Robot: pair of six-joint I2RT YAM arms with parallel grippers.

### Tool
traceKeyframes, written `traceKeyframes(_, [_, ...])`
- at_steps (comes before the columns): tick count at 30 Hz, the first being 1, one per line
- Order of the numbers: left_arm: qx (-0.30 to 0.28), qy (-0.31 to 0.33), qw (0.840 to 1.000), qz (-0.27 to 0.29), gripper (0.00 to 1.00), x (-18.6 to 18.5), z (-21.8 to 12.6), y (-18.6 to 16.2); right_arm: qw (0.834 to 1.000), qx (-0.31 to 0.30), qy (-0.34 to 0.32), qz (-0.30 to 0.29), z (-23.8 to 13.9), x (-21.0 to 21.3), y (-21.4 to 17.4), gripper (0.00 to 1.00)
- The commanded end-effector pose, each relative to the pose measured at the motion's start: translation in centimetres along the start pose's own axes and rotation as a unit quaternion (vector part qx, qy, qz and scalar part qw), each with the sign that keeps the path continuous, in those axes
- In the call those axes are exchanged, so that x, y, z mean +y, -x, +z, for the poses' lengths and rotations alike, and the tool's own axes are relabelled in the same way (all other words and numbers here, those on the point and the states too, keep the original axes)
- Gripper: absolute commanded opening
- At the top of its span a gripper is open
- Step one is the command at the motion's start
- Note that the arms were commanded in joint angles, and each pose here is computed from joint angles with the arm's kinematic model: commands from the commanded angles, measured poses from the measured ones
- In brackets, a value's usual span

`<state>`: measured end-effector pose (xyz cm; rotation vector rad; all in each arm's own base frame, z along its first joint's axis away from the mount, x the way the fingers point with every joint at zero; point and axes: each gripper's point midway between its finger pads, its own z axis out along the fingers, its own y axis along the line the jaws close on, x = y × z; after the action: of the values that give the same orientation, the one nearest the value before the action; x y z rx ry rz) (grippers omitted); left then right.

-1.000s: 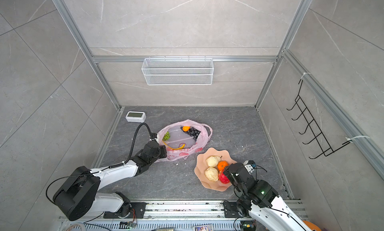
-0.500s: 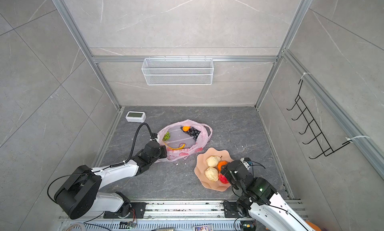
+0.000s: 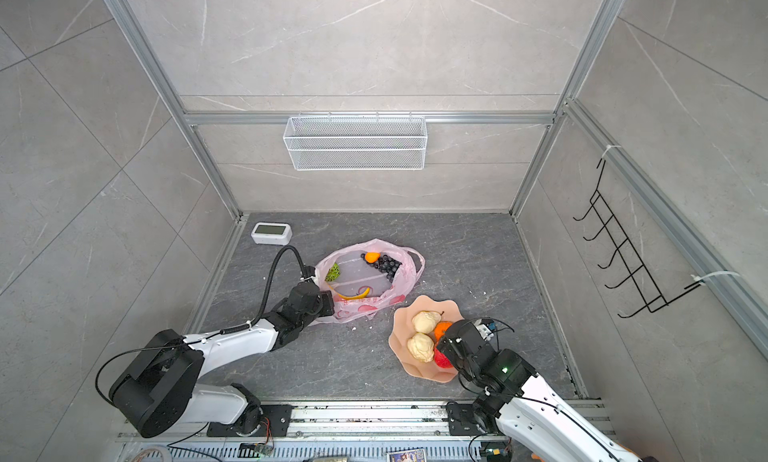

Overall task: Take the fake fruits out of the plastic bag
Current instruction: 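Lower the apple into the peach bowl and open the right gripper, then move the right gripper back into the bag toward the green fruit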

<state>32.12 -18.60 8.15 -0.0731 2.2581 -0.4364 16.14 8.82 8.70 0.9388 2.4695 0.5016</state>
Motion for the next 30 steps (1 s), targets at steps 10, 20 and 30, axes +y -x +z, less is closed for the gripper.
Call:
traceKeyframes(10, [-0.024, -0.024, 0.999, -0.008, 0.07, -1.4, -0.2, 2.0, 1.000, -0.019, -0.013, -0.021, -0.2, 0.1, 0.7, 0.80])
traceKeyframes(20, [-0.028, -0.028, 0.999, -0.012, 0.07, -1.6, -0.6, 2.4, 0.993, -0.060, 0.033, -0.093, -2.8, 5.7, 3.3, 0.80])
traceKeyframes(30, [-0.035, -0.020, 0.999, -0.022, 0.07, -1.1, -1.1, 2.4, 0.970, -0.020, 0.117, -0.212, 1.1, 20.0, 0.9, 0.76])
